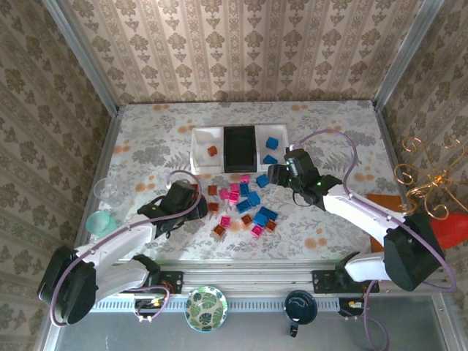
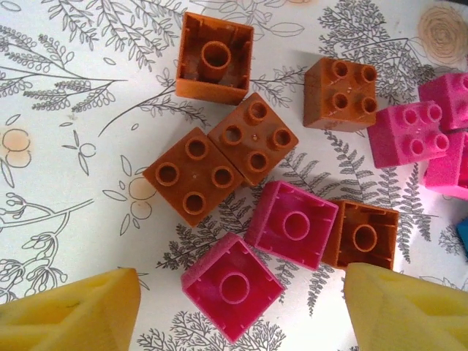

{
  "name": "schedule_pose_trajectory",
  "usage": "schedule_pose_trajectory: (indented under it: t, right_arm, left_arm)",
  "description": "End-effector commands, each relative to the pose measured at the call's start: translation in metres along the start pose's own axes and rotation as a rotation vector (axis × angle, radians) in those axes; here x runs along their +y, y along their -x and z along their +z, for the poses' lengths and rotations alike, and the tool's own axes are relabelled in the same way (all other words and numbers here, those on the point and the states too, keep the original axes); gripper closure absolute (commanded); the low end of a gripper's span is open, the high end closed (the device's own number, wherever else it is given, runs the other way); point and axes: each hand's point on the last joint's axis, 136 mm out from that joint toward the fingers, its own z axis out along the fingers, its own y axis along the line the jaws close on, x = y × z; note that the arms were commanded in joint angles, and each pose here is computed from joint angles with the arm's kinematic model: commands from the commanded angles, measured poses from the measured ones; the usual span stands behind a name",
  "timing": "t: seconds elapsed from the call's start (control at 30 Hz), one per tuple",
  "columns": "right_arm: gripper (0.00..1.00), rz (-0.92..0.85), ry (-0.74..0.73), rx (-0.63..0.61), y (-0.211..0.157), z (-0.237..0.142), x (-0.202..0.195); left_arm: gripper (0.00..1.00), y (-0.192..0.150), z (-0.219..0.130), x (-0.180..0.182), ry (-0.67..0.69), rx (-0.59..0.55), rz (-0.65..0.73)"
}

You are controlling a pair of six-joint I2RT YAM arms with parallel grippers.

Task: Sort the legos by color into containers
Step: Pick up the lego from the middle-left of the table.

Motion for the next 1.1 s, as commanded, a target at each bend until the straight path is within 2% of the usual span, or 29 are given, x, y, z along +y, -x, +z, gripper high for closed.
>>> schedule_pose_trajectory:
  t: [0.0,0.5,0.7,1.07]
  right_arm:
    - [0.36,0.032,-0.011,-0.061,0.014,-0.008,0.000]
    - [0.35,0.048,-0.039,-0.093,0.018,-0.015,-0.007]
    - [0.35,0.048,-0.038,-0.109,0.022,-0.021,-0.007]
    - [0.35,0.048,-0.047,-0.116,0.022,-0.023,-0.010]
  left_arm:
    - [0.29,-0.008,0.008,0.012,0.046,0.028,0.003]
    - [0.34,-0.043,0.028,0.013,0.082,0.116,0.023]
    - [0.37,-0.027,0.037,0.019,0.138,0.086,0.052]
    - [0.35,-0.001,0.045,0.007,0.078,0.024,0.050]
